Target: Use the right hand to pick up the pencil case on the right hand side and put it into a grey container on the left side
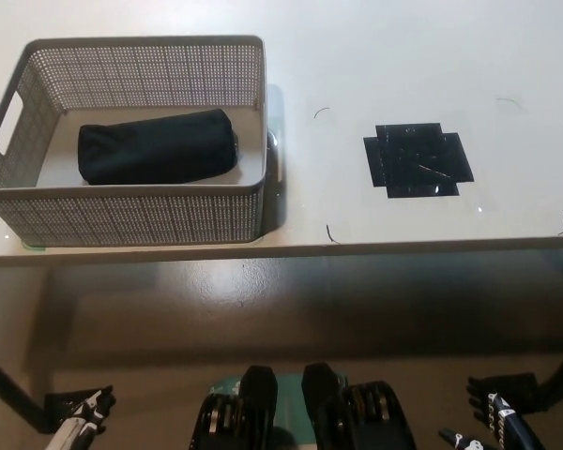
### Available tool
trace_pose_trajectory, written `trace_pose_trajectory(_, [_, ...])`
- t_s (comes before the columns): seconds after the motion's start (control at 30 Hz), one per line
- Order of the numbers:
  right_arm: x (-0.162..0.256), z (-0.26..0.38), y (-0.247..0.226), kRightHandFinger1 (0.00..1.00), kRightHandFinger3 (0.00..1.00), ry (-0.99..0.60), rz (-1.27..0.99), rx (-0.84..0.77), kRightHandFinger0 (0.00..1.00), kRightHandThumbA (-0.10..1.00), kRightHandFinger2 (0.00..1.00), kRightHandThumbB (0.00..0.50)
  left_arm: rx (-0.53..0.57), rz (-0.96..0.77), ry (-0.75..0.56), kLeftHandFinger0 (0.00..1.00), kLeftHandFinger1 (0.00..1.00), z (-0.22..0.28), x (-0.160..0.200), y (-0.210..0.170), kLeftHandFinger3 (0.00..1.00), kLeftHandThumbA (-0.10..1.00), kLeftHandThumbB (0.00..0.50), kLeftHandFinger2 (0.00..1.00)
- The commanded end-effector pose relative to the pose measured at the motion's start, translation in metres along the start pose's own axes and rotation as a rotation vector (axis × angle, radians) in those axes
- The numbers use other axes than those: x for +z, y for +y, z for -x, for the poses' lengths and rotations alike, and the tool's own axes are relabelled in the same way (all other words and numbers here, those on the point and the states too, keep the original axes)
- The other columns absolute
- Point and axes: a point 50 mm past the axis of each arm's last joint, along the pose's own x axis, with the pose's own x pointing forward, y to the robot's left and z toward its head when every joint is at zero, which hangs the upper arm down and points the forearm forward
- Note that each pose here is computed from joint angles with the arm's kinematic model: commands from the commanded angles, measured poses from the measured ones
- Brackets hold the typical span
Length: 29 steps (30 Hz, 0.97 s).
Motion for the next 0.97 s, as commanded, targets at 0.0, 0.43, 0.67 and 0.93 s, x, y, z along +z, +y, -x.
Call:
trace_pose_trajectory(0.0, [0.0125, -0.0063, -0.0043, 1.0, 1.0, -0.08, 0.042, 0.0, 1.0, 1.0, 1.0, 0.328, 0.03, -0.032, -0.056, 1.0, 1.0, -0.0032, 0.0094, 0.0057, 1.0, 1.0, 0.287, 1.0])
trace_pose_trajectory(0.43, [0.0153, -0.0111, -0.0066, 1.0, 1.0, -0.076, 0.09, 0.013, 1.0, 1.0, 1.0, 0.265, 0.025, -0.032, -0.052, 1.0, 1.0, -0.0069, 0.0163, 0.0064, 1.0, 1.0, 0.265, 1.0])
trace_pose_trajectory(0.67, [0.0154, -0.0117, -0.0063, 1.0, 1.0, -0.074, 0.099, 0.021, 1.0, 1.0, 1.0, 0.262, 0.025, -0.033, -0.051, 1.0, 1.0, -0.0082, 0.0165, 0.0068, 1.0, 1.0, 0.267, 1.0])
trace_pose_trajectory(0.93, [0.0158, -0.0135, -0.0063, 1.0, 1.0, -0.071, 0.107, 0.029, 1.0, 1.0, 1.0, 0.254, 0.027, -0.033, -0.053, 1.0, 1.0, -0.0084, 0.0168, 0.0068, 1.0, 1.0, 0.253, 1.0])
